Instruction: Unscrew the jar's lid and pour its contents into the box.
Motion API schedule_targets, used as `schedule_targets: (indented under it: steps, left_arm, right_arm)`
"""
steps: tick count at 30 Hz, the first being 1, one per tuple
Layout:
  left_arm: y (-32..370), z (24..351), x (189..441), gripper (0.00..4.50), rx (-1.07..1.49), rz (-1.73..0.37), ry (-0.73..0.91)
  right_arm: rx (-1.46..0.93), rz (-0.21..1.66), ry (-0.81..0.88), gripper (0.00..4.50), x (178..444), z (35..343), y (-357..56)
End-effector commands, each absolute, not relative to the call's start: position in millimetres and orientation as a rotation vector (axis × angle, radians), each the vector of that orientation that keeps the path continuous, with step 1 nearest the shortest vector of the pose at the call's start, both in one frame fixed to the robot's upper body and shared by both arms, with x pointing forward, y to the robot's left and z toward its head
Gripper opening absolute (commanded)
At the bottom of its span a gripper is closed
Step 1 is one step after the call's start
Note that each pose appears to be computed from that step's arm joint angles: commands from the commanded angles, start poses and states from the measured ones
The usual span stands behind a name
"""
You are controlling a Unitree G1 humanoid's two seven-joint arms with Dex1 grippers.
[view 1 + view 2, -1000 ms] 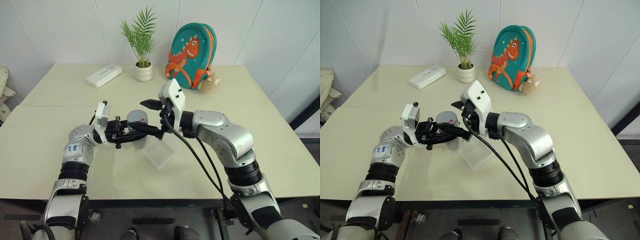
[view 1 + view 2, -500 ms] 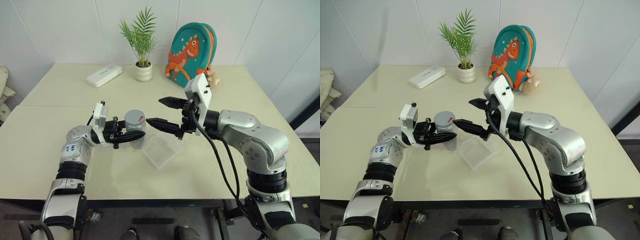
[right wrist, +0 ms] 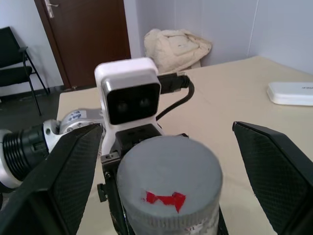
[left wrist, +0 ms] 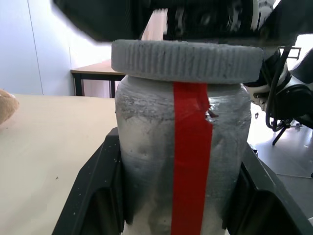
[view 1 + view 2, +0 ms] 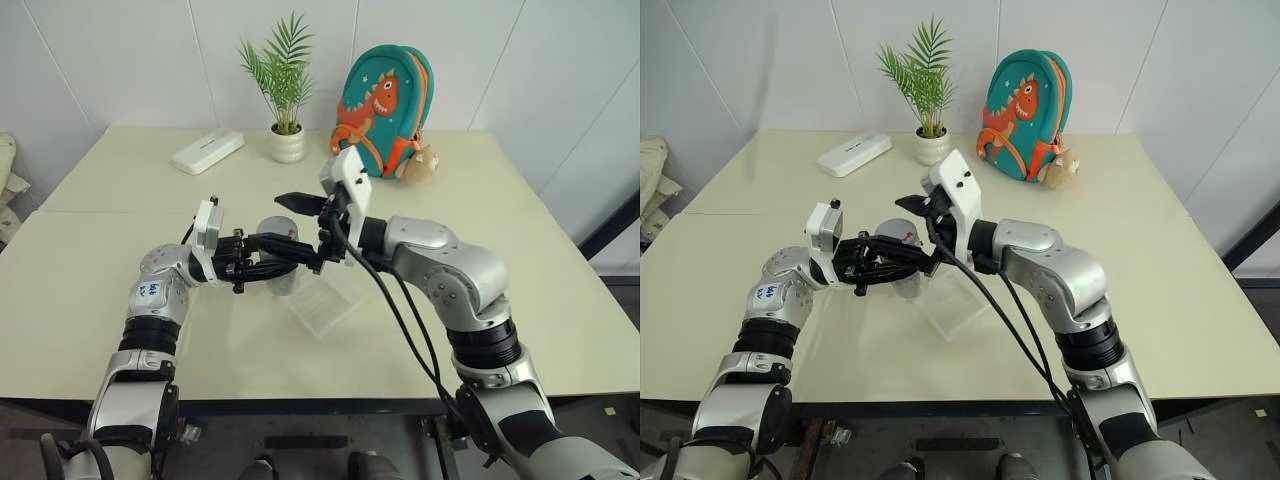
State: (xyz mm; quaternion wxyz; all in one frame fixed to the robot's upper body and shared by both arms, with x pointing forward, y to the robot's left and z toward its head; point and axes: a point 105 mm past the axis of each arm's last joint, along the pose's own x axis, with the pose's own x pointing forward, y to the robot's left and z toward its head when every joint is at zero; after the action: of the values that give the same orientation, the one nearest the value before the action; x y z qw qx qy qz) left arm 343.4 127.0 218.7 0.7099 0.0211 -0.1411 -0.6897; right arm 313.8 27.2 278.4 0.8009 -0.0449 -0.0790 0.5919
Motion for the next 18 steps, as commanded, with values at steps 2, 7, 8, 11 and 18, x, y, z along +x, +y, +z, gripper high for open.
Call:
schedule_targets:
  steps: [2,7,8,11,18]
  left_arm:
    - [126.6,230.5,340.3,2.01,0.089,-1.551,-0.361]
    - [127.5,230.3,339.4,2.01,0.09,-1.548,-0.361]
    - [127.5,230.1,339.2,2.01,0.09,-1.548,-0.361]
    - [127.1,229.6,338.9,2.01,0.09,-1.548,-0.36]
    - [127.2,229.6,339.2,2.01,0.088,-1.548,-0.36]
  right_arm:
    - [-0.138,1.292,-0.25,4.46,309.8,291.9,36.5]
    - [-0.135,1.293,-0.248,4.46,310.9,290.8,39.1]
    - [-0.134,1.289,-0.247,4.46,311.7,290.7,38.9]
    - [-0.137,1.271,-0.24,4.46,314.9,289.0,36.0]
    - [-0.144,1.217,-0.229,4.46,322.1,287.4,21.8]
